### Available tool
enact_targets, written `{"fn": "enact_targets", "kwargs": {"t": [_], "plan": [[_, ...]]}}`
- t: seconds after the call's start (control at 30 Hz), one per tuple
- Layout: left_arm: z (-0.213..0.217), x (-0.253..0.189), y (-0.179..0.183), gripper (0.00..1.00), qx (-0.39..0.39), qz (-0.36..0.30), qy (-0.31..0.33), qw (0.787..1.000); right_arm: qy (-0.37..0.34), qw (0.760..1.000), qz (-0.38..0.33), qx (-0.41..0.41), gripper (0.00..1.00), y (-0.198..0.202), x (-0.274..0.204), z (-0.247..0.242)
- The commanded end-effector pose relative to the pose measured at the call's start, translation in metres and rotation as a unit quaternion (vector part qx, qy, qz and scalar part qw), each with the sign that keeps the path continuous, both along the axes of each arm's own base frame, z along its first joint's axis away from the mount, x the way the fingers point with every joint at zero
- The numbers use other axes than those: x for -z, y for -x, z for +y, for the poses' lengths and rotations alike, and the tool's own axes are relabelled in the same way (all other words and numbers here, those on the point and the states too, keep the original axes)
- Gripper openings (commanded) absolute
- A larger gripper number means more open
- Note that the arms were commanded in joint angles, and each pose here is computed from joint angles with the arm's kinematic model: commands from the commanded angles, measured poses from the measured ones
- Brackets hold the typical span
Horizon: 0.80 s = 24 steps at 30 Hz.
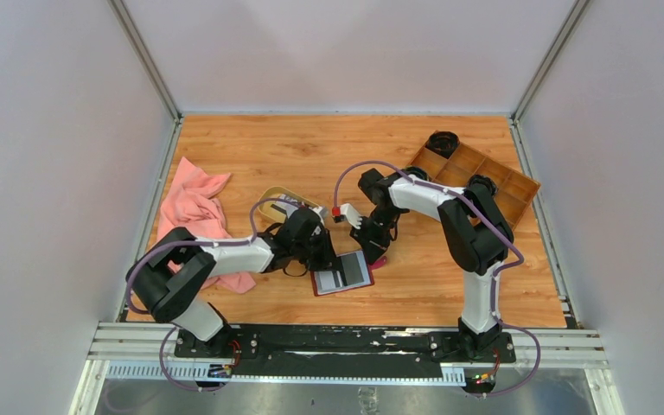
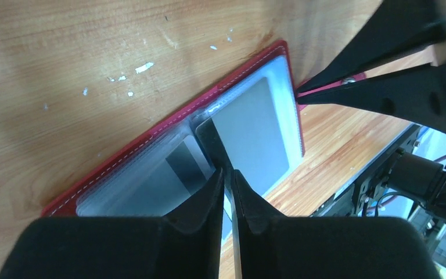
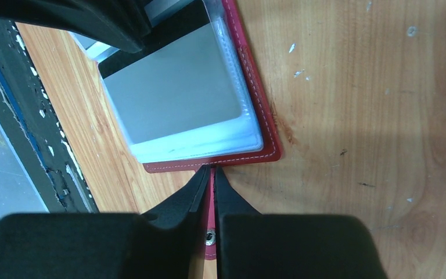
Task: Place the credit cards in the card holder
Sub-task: Insert the credit card into the card holder.
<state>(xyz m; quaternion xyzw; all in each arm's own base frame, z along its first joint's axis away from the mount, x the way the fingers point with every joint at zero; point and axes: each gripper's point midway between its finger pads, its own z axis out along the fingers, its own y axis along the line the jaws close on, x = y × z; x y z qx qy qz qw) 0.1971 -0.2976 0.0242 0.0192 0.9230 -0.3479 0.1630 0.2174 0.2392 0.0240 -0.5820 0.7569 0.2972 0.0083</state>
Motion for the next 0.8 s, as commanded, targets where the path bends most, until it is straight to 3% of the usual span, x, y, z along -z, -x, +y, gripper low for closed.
{"fn": "enact_targets", "kwargs": {"t": [0.0, 0.33, 0.5, 0.63, 0.77], "plan": [[0.008, -0.016, -0.001, 0.16, -0.005, -0.035, -0.003, 0.999, -0.006, 1.000, 0.019, -0.002, 0.10, 0.007, -0.007, 0.005], [0.024, -0.017, 0.010, 0.19, -0.003, -0.055, -0.005, 0.998, -0.025, 1.000, 0.002, 0.010, 0.17, -0.001, -0.024, 0.003], [0.032, -0.031, 0.006, 0.18, 0.005, -0.107, -0.004, 0.994, -0.063, 0.998, 0.005, 0.019, 0.23, -0.001, -0.040, 0.007], [0.042, -0.050, 0.003, 0.18, -0.006, -0.159, 0.006, 0.987, -0.079, 0.996, 0.025, 0.022, 0.23, 0.004, -0.041, 0.012], [0.056, -0.043, 0.008, 0.16, -0.022, -0.168, -0.003, 0.986, -0.055, 0.997, 0.034, 0.037, 0.20, 0.001, -0.027, 0.011]]}}
